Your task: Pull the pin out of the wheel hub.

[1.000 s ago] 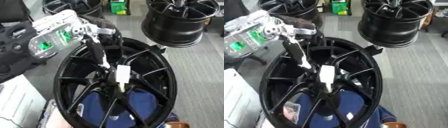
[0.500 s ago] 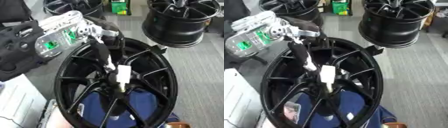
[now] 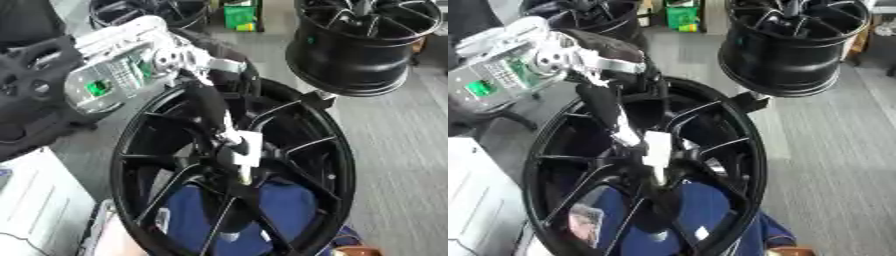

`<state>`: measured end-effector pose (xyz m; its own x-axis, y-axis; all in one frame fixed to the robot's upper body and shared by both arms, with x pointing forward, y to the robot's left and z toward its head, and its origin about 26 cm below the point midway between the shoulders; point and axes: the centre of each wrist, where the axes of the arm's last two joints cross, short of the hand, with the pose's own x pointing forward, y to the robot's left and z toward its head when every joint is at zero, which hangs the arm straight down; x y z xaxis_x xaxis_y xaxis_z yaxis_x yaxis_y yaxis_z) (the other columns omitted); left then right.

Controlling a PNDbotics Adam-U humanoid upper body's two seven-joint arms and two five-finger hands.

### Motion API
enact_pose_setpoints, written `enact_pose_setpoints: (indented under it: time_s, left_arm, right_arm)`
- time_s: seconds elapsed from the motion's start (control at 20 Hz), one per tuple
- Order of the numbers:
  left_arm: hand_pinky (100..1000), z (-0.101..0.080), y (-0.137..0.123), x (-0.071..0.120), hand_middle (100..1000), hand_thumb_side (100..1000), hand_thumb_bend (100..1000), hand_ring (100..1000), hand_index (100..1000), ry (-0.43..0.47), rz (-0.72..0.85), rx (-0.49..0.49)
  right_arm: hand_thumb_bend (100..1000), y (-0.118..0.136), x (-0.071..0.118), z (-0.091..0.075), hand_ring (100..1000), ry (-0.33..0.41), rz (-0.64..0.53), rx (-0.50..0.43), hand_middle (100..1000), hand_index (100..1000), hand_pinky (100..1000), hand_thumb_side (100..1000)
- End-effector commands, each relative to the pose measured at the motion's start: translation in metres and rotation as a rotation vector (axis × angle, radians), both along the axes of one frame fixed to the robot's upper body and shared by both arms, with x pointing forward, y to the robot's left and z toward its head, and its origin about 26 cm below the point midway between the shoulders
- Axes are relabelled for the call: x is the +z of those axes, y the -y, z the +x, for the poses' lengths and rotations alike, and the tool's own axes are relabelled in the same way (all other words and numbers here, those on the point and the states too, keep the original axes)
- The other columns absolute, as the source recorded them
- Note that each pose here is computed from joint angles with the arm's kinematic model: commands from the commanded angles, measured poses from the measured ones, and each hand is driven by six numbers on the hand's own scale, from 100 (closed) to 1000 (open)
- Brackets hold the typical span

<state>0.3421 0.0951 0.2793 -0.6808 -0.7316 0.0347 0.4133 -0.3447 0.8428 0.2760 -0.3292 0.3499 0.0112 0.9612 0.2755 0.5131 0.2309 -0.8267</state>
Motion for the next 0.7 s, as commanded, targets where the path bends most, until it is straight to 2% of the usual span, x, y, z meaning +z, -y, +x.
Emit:
enact_pose_setpoints:
  time_s: [0.05, 0.4, 0.7]
  left_arm:
    - [780, -0.002, -0.001, 0.009, 747, 413, 652, 810, 855, -0.097, 0.065, 0.112]
    - [780, -0.004, 0.014, 0.003, 759, 331, 587, 806, 839, -0.124, 0.069, 0.125]
    - [794, -0.008, 0.023, -0.001, 769, 346, 573, 814, 845, -0.128, 0.072, 0.151]
  right_arm:
    - [100, 0.000, 0.011, -0.004, 712, 0.027, -0.033, -0.003, 773, 829, 866, 100]
    - [100, 0.000, 0.009, -0.004, 712, 0.022, -0.034, -0.004, 773, 829, 866, 100]
    - [100, 0.000, 0.008, -0.004, 712, 0.016, -0.039, -0.004, 773, 828, 867, 100]
